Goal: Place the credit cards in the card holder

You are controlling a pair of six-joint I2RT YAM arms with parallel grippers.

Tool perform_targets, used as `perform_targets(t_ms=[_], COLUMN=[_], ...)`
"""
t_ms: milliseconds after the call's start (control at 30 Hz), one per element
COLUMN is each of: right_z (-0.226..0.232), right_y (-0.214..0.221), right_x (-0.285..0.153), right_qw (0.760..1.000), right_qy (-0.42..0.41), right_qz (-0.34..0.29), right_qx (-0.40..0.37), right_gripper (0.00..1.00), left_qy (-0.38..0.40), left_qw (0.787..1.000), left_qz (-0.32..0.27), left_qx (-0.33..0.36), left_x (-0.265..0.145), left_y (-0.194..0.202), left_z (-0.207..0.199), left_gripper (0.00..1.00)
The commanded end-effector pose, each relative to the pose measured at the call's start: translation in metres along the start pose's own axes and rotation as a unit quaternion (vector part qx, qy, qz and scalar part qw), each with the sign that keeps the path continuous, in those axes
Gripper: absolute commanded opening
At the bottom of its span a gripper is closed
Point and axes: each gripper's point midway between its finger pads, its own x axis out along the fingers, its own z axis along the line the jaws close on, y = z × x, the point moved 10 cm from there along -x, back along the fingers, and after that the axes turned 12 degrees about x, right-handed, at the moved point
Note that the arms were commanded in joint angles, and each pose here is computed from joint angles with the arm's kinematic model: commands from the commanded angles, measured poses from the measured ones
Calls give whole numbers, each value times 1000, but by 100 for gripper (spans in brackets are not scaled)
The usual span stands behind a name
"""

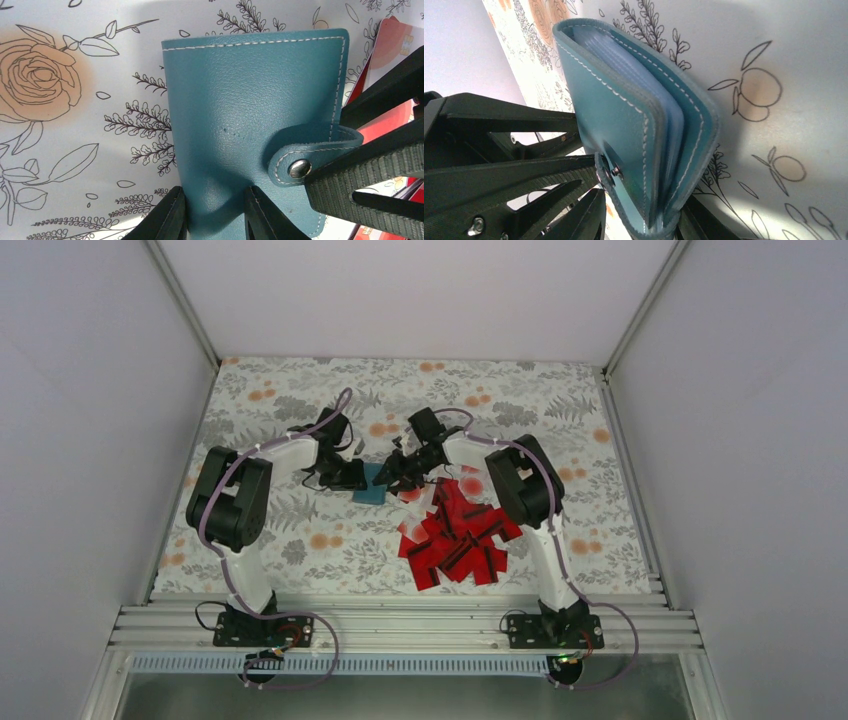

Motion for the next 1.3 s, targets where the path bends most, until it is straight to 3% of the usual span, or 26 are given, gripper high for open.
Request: perform_targets(t_ms=[0, 767, 1033, 1267], right_z=[1, -67, -84, -93], right_y=[-6, -6, -9, -10], right_x=[28, 56, 64, 65], right_qw=[1000, 993, 980, 965], right_qy=[-3, 97, 133, 198], right_qz=[6, 27, 27, -2], right_qx=[-17, 62, 144, 170], right_gripper=[34, 30, 32, 31], left_qy=[19, 27, 28, 28], left_qw=[998, 998, 998, 998], left_qz=[50, 48, 43, 35], left_qx=[19, 31, 40, 54], left_x=[27, 28, 29, 26], left_y=[15, 15, 13, 11], left_z=[-11, -14, -17, -22], left_gripper=[28, 28, 28, 28])
